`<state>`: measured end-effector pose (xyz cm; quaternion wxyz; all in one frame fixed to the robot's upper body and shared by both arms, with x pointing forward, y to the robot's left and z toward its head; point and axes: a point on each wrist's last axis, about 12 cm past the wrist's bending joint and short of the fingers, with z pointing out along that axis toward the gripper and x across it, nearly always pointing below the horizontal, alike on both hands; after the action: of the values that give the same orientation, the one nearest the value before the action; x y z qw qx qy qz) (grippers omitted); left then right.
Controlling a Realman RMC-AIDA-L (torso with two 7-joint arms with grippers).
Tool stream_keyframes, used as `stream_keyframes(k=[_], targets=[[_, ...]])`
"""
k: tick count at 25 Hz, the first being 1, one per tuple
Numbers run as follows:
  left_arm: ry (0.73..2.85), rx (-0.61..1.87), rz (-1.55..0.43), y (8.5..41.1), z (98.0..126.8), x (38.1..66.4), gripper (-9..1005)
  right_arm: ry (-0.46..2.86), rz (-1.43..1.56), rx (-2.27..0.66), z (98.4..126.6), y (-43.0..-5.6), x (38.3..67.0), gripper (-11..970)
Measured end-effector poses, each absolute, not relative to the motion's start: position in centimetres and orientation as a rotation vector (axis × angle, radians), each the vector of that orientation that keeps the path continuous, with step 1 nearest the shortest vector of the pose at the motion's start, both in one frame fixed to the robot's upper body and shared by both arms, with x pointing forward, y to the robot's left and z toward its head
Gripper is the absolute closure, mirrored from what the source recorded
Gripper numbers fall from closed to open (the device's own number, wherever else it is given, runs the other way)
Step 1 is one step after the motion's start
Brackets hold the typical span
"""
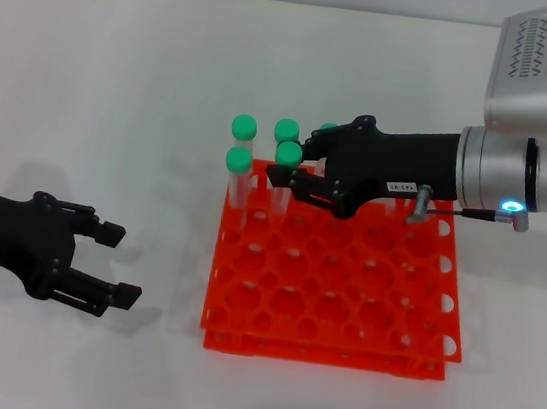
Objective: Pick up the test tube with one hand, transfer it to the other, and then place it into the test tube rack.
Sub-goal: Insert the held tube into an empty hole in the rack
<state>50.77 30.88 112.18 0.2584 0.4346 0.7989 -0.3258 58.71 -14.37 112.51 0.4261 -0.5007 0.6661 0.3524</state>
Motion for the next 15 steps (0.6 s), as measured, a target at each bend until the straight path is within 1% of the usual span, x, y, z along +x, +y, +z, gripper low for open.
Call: stream_keyframes(k=[10, 15], targets=[[2.161, 1.182, -0.882, 30.87, 112.19, 50.77, 116, 1.663, 0.880, -1.254, 112.57, -14.31, 58.74, 700], [2.158, 1.185, -0.881, 30.86, 112.18, 50.77, 116, 1.661, 0.880, -1.255, 112.62, -14.27, 58.77, 676]])
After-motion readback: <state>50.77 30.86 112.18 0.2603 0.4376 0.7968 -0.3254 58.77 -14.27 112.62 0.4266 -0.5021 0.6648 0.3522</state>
